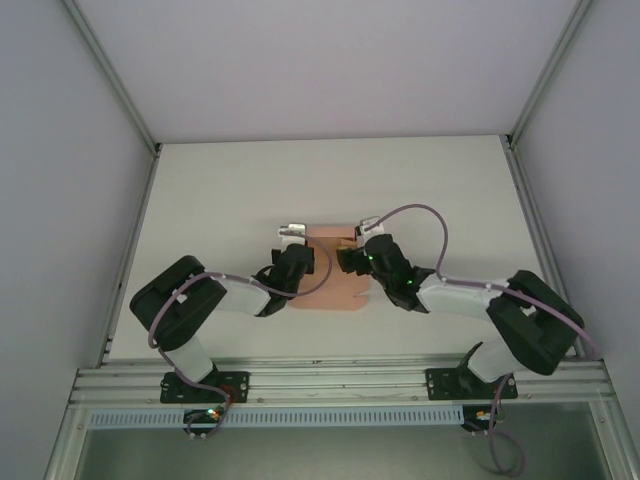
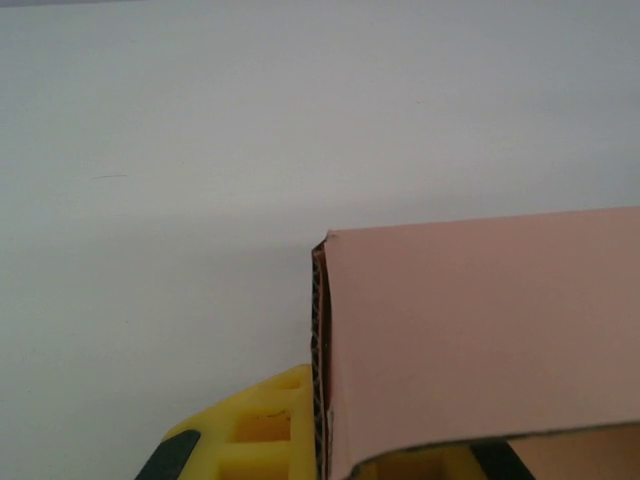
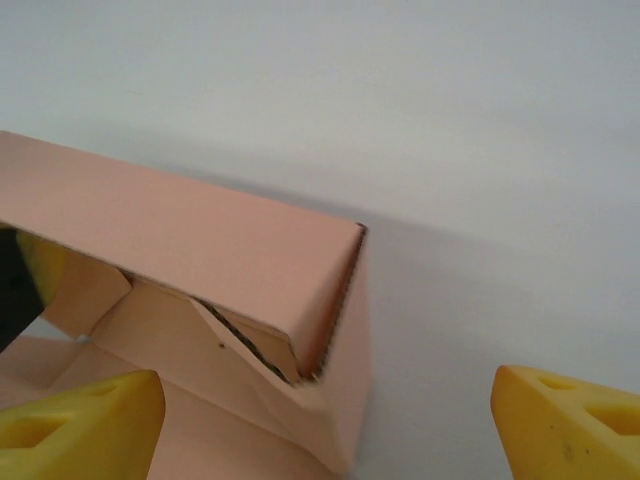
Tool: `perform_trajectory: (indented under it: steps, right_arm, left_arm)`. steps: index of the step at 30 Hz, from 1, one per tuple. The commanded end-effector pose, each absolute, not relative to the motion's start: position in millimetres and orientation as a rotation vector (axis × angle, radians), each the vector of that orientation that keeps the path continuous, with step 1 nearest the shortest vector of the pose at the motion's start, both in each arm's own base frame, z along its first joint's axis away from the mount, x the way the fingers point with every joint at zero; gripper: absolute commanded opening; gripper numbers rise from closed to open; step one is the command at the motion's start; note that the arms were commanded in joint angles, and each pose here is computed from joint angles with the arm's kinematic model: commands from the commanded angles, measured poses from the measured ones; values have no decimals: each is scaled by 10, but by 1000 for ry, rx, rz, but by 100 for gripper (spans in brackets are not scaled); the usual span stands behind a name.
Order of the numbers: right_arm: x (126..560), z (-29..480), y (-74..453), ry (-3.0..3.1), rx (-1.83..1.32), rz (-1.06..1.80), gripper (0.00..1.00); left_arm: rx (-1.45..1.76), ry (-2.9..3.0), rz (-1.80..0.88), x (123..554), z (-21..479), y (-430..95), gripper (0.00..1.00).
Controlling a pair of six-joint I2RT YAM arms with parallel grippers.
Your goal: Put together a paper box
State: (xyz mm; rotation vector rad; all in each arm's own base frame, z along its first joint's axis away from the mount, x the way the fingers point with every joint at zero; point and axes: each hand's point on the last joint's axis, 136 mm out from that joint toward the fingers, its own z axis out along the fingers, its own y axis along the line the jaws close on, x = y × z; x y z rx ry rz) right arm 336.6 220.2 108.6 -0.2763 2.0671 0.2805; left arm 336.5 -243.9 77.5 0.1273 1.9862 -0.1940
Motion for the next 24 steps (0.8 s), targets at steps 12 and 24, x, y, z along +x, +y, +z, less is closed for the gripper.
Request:
perform_trajectory:
  steps: [12,24]
  right_arm:
    - [3586,691,2330,2014,-461,393,58]
    - [3900,740,2198,2005,-270,284,20]
  left_arm:
    - [195,2035,-166,3355,663,-2460,0]
    - [228,2040,-136,3346,684,-2547,0]
